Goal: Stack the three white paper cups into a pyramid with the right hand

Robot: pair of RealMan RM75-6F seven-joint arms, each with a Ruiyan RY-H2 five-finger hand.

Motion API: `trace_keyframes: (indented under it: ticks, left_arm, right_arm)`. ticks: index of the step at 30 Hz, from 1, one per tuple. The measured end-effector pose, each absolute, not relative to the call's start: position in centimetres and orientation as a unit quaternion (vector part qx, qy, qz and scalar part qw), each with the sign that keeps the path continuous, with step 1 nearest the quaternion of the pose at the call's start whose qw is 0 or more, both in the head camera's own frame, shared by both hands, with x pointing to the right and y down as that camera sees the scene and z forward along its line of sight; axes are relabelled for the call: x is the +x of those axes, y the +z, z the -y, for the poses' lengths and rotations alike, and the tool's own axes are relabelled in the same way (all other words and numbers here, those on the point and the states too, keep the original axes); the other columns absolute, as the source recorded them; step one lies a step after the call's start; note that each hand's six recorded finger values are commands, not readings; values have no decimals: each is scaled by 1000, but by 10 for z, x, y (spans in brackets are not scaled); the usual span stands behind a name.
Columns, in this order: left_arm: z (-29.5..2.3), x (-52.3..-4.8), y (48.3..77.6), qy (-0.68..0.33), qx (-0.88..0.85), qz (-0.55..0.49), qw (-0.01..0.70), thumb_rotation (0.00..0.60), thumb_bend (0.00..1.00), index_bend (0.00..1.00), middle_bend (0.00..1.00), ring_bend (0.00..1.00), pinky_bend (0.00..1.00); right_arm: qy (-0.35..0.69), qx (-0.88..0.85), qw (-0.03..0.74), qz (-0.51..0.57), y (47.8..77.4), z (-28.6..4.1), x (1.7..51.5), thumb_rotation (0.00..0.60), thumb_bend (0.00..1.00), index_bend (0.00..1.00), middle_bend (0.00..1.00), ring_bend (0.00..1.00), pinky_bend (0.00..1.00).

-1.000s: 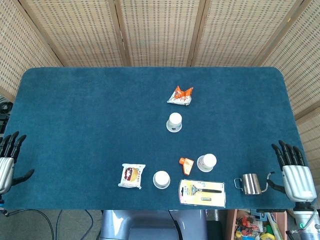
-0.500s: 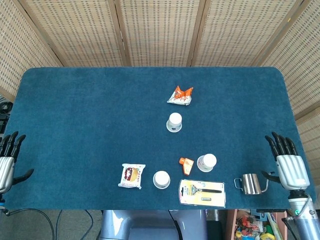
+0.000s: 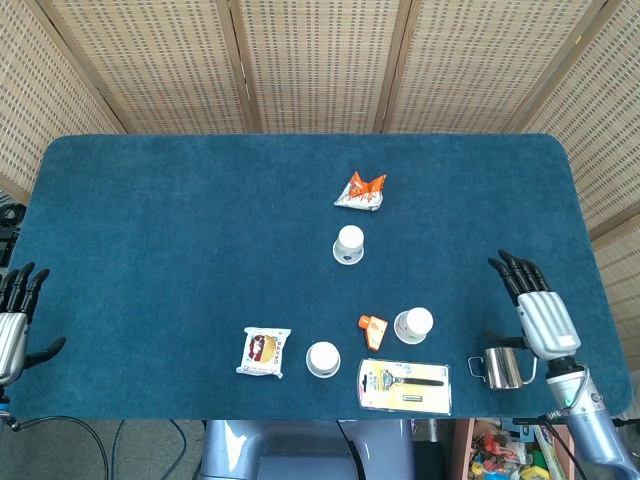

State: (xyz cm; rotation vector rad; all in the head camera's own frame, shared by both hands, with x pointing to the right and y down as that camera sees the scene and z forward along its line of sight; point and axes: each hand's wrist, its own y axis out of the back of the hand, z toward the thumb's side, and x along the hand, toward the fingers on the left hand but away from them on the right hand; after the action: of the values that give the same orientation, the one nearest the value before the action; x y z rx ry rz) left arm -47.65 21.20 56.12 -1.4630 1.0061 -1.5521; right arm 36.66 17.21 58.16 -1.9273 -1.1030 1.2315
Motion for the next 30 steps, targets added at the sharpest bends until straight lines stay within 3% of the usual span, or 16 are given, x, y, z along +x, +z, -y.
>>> trace_keyframes:
  ticks: [5, 30]
  left_arm:
    - [-212, -473, 559, -603, -577, -396, 384, 600, 195, 0, 0, 0, 0]
    - [-212, -470, 559, -598, -583, -397, 380, 600, 195, 0, 0, 0, 0]
  right_arm:
    - [411, -777, 268, 395, 571, -179, 337, 600, 13, 280, 0, 0, 0]
    - [341, -846, 255, 320, 582, -194, 212, 600, 13, 286, 0, 0, 0]
